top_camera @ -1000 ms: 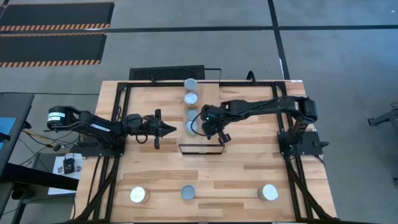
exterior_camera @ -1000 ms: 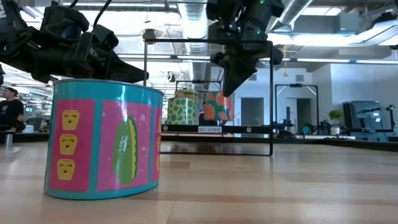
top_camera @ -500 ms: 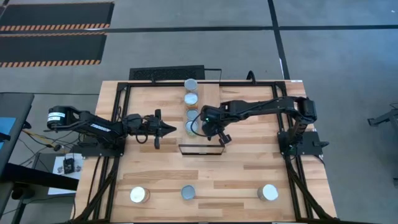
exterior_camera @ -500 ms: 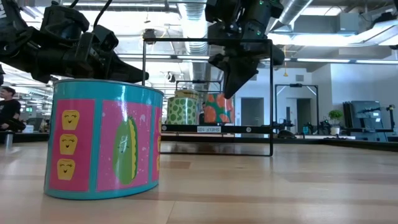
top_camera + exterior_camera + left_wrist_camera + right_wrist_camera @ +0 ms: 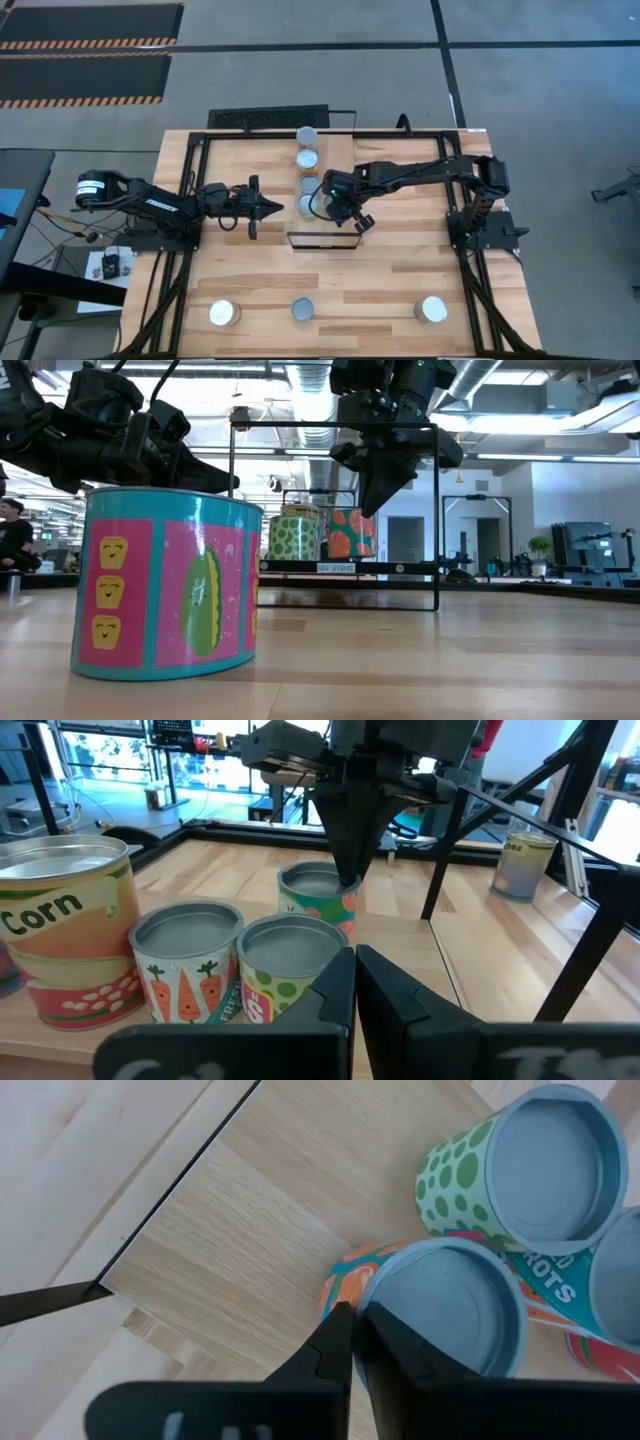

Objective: Pick and place cans onto a shelf
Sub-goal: Put the canned oranges on the shelf, then put the canned peaches on the shelf aligned with the other canned peaches

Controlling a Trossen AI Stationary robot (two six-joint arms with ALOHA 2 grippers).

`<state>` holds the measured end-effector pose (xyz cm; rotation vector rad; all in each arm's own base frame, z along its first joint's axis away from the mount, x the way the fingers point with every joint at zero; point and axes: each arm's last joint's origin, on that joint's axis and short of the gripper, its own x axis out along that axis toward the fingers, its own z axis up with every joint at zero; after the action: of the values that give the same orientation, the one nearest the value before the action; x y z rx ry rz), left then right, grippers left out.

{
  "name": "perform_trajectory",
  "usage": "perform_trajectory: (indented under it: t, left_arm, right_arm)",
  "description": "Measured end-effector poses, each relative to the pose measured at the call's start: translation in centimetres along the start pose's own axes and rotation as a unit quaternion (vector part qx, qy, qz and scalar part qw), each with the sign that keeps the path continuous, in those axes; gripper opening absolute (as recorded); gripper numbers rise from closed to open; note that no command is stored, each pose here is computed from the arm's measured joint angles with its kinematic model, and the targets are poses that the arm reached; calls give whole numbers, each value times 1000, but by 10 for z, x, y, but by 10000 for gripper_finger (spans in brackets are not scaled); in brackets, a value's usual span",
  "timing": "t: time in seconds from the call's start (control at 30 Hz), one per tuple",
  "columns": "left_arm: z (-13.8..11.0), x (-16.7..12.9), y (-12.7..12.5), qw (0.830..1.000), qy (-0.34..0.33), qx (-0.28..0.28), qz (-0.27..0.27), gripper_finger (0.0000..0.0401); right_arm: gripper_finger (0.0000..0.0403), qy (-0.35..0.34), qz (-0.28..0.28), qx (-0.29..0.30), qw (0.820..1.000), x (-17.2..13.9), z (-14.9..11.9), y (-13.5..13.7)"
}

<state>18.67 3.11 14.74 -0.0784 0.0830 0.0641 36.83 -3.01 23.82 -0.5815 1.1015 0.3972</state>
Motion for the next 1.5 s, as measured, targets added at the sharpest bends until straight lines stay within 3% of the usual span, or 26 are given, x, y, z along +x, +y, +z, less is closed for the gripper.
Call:
perform_trajectory:
  t: [0.27,0.63,0.87,1.0,1.27,1.5]
  left_arm:
    - [0,0,0,1000,0,0,2,0]
    - [0,0,0,1000,0,0,2,0]
    - [0,0,0,1000,0,4,3,0]
    - [0,0,0,1000,2,4,2,0]
    - [-1,0,-1,1000,8,3,-11,0]
    - [-2,0,-1,1000,9,3,-10,0]
  right_arm:
    - [75,-1,-1,0,1000,0,0,0]
    - [76,2,-10,15,1000,-11,6,-5]
    - [47,24,-42,52,998,-52,14,-11]
    - [9,35,-70,99,992,-76,-1,-5]
    - [5,-86,-147,188,967,-103,-45,31]
    - [5,-180,-147,251,940,-97,-71,83]
